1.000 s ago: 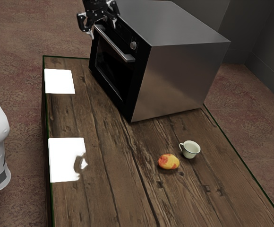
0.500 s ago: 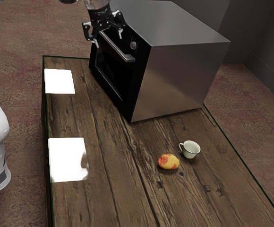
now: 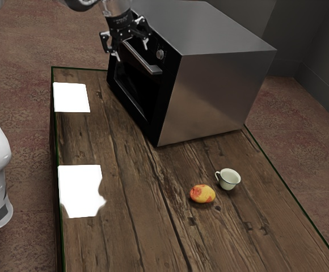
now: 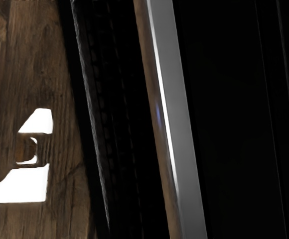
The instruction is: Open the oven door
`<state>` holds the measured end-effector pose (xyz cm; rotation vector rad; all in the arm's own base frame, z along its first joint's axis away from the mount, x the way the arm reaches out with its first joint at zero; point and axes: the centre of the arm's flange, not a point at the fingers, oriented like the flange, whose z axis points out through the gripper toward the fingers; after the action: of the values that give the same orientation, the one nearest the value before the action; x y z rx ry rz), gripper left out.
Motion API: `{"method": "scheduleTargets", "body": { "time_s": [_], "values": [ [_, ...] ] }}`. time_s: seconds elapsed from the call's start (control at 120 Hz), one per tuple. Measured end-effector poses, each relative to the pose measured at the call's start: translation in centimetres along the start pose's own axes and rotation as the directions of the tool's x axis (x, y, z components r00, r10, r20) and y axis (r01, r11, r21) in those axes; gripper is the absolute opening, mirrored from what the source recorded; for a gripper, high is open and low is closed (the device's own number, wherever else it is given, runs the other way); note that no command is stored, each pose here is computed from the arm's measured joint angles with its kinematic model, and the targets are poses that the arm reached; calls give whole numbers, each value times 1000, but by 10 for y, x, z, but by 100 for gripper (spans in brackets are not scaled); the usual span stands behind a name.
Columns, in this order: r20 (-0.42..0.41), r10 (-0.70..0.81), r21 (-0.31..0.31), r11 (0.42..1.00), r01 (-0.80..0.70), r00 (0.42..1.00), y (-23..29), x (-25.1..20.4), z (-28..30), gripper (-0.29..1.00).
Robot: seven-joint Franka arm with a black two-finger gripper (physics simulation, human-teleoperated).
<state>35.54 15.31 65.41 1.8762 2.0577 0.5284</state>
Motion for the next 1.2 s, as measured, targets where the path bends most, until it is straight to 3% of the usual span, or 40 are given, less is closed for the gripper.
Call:
{"method": "scheduleTargets", "body": {
  "time_s": [1.2],
  "values": [
    [39,-4,12,1000,3,999,-20,-1,29,70]
  ]
}}
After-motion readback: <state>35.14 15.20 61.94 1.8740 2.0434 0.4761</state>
